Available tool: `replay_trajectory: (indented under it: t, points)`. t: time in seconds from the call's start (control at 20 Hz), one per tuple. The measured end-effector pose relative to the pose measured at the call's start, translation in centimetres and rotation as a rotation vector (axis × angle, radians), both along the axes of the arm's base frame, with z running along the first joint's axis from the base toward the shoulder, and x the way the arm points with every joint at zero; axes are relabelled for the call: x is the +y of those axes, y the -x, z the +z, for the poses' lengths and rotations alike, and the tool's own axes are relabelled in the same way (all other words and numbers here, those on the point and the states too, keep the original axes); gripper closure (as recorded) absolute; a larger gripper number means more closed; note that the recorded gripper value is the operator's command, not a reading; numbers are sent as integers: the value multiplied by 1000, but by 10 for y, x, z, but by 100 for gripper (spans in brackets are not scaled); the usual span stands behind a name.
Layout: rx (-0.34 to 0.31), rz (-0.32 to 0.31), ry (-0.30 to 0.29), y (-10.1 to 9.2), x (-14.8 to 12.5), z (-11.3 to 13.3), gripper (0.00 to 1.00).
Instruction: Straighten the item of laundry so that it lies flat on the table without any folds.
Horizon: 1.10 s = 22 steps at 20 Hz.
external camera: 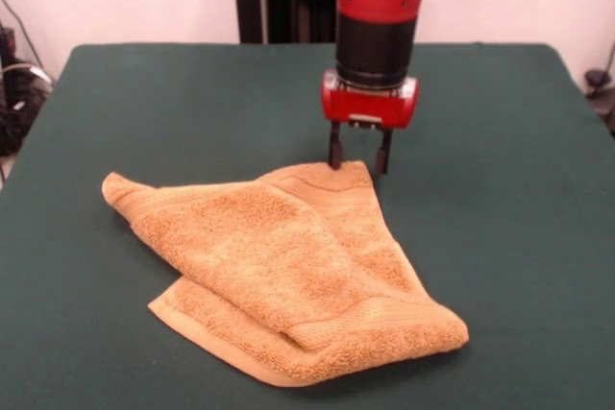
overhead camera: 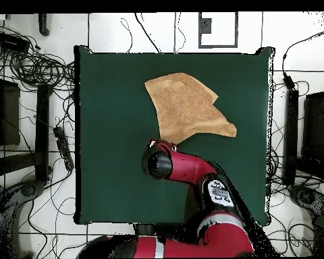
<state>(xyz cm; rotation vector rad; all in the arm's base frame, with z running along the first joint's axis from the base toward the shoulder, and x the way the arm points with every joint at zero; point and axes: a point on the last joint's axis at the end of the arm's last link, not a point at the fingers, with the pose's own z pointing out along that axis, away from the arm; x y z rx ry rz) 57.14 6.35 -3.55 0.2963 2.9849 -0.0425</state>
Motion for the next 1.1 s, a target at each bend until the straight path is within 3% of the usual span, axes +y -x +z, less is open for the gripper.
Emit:
replay_trajectory:
  t: [0.1, 0.75, 0.8, 1.1]
  points:
    - [-8, -1, 2, -2, -1, -10, 0]
    - [-15, -1, 3, -6, -2, -11, 0]
    - [-15, -5, 11, -6, -7, -11, 100]
    - [-16, -7, 27, -7, -14, -11, 100]
